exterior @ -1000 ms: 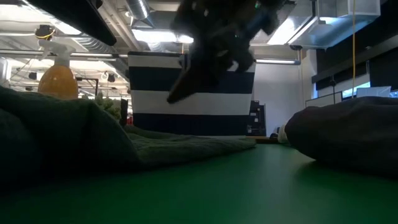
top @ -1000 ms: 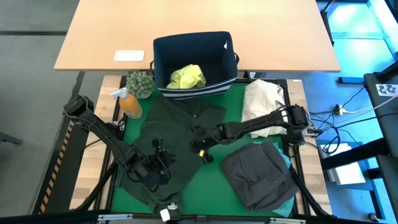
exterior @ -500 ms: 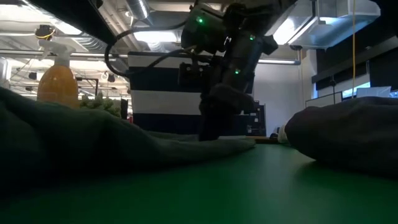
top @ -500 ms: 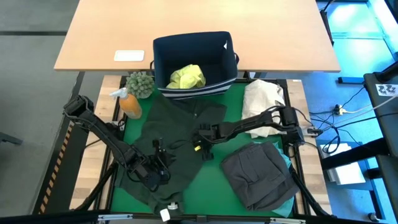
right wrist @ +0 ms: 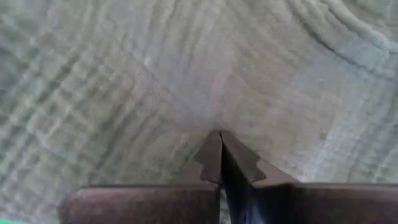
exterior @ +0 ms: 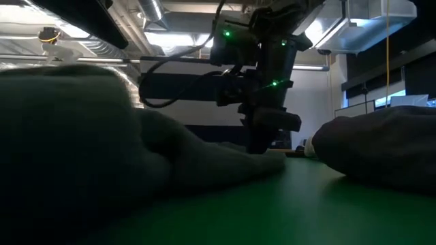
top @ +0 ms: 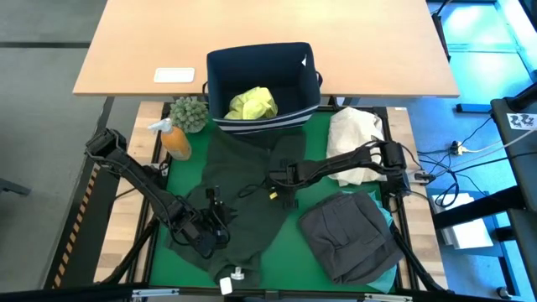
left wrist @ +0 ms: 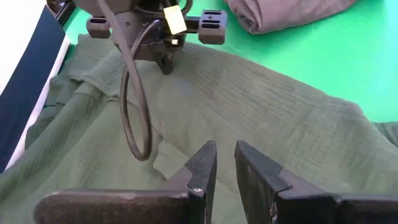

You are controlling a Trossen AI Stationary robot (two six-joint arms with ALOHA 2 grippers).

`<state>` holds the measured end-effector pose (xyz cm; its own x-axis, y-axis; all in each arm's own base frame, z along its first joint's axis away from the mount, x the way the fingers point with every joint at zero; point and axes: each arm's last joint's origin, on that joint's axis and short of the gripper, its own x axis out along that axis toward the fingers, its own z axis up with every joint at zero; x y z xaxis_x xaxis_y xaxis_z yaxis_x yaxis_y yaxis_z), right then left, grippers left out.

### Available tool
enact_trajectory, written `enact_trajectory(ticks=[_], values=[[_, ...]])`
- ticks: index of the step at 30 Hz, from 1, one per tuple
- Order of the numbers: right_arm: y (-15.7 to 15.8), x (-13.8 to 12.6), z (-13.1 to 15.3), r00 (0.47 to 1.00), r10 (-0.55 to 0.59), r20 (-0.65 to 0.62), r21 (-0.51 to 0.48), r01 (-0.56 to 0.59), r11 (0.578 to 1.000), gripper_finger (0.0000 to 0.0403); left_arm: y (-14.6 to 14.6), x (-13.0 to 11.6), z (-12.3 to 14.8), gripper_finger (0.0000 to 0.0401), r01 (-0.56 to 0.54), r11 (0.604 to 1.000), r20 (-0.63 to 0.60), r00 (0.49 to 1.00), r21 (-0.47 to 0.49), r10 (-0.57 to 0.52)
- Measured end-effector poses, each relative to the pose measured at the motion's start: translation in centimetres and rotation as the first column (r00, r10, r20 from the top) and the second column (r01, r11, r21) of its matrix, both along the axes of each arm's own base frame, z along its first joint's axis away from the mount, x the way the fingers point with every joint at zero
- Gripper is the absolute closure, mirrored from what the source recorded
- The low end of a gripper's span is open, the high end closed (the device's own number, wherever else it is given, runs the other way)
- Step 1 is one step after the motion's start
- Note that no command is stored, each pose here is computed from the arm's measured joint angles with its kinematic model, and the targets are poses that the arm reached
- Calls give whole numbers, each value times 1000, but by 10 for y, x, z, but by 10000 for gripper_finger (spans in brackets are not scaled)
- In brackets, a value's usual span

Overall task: Fold laundry
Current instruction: Fold the green polo shirt

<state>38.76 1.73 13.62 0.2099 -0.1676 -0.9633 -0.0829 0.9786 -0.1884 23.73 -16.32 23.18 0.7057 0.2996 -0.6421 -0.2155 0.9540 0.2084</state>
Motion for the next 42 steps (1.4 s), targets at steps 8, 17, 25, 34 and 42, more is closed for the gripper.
enact_trajectory(ticks=[8, 17, 25, 34, 42], values=[[-10, -1, 0, 997, 71, -27, -15, -71, 997, 398, 0, 0, 0, 346, 0, 1000, 0, 1000, 0, 0], [-13, 1, 0, 993, 116, -16, -24, -116, 993, 398, 0, 0, 0, 346, 0, 1000, 0, 1000, 0, 0], [-13, 2, 0, 991, 137, -7, -30, -137, 990, 398, 0, 0, 0, 346, 0, 1000, 0, 1000, 0, 0], [-13, 5, 0, 990, 137, 18, -31, -137, 990, 398, 0, 0, 0, 346, 0, 1000, 0, 1000, 0, 0], [-12, 5, 0, 990, 138, 24, -27, -137, 990, 398, 0, 0, 0, 346, 0, 1000, 0, 1000, 0, 0]])
